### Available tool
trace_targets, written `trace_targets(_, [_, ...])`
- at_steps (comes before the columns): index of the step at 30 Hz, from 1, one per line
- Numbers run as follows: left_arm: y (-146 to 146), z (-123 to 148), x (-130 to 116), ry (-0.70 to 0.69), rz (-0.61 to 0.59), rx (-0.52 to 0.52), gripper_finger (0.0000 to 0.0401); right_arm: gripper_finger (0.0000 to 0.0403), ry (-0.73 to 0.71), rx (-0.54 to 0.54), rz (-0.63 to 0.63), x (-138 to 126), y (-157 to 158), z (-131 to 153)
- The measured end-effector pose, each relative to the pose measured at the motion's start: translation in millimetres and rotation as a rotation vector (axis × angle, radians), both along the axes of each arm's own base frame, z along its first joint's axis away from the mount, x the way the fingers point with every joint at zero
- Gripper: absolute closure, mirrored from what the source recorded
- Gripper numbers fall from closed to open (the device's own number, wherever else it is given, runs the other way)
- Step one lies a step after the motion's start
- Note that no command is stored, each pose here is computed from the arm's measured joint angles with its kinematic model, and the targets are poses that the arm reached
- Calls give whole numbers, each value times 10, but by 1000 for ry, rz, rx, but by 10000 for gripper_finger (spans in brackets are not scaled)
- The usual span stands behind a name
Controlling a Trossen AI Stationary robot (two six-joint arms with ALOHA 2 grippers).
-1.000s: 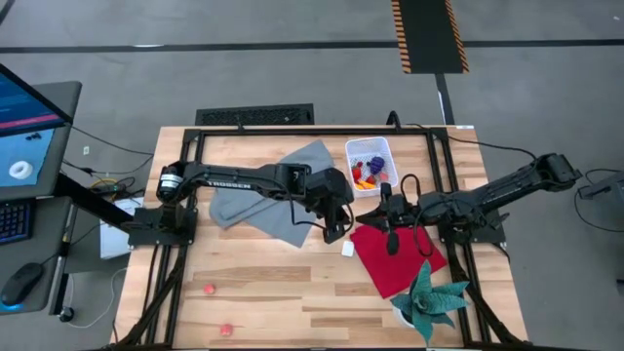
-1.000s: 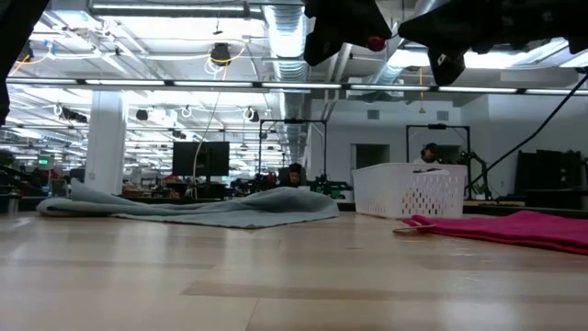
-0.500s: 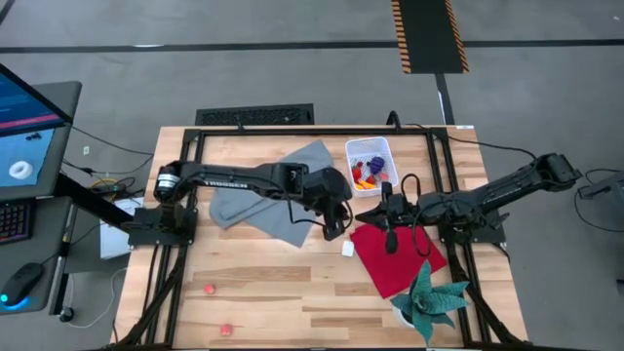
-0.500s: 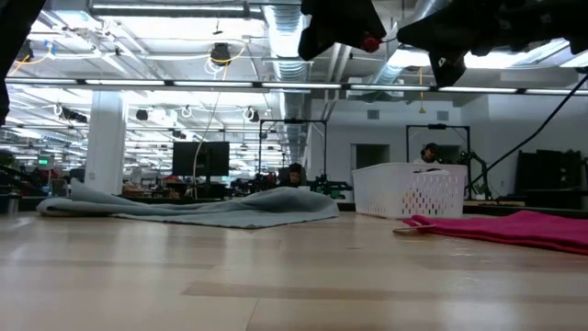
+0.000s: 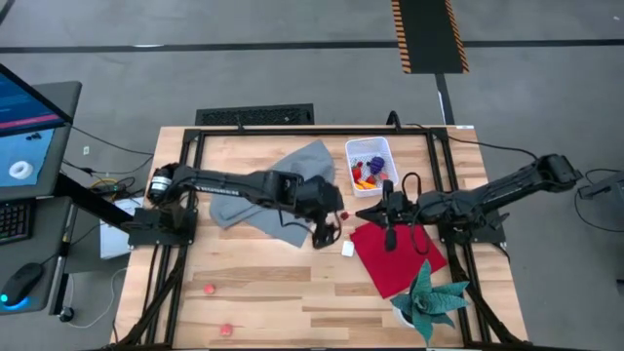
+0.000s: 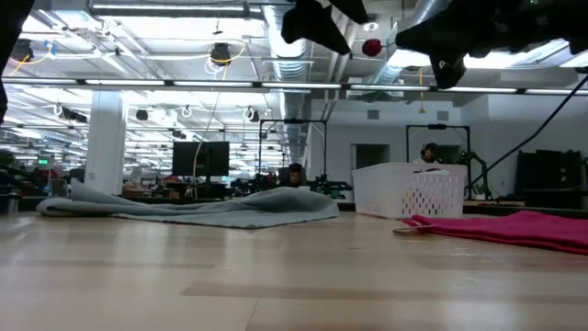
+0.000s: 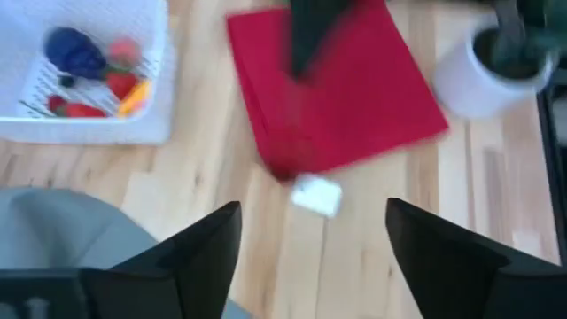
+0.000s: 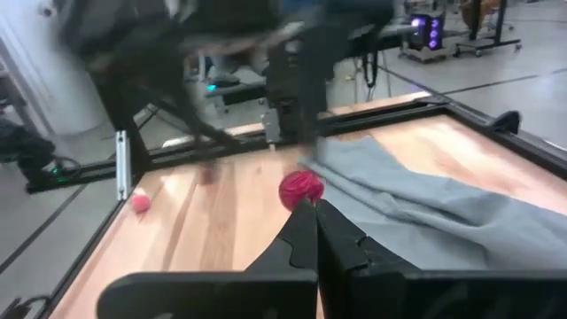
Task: Pick and placing Produce into tupperware
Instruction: Put the red cherry into the white bin
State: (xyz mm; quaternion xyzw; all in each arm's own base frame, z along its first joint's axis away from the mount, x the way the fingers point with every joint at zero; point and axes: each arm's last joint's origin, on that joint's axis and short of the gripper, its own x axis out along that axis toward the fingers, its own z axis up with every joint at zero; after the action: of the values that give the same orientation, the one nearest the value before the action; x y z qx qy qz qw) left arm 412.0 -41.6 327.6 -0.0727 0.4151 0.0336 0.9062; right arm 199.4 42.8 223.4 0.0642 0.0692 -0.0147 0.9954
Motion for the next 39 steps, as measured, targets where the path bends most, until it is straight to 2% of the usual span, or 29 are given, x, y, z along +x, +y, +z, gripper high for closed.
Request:
trace_targets(7, [-543,-17,-104,-2,-228,120,118,392,-2,12,-78,-97,-175,79])
trace_targets(10, [-735,-28,-155,-2,-290,136,118,392,2,16,-117,-183,-260,122])
trace_targets(14, [-930,35,-185,-75,-364,162,117,392,-12,19,-153,-316,-342,195])
trace_targets(22, [-799,594,-568,-258,-330,194,117,392,-50,29,-156,-531,-369,304])
trace_targets(27, [-634,722,-1009,-375,-289,171,117,392,-32,22,-175,-591,-380,441])
trace_targets(30, [-540,601,-1259,-453,-257,152,117,392,-16,18,-186,-614,-386,572])
trace_targets(34, [-433,291,-1560,-550,-215,90,117,392,17,6,-235,-630,-403,763])
trace_targets(39, [-356,-151,-1778,-694,-199,58,117,392,121,42,-348,-631,-458,982])
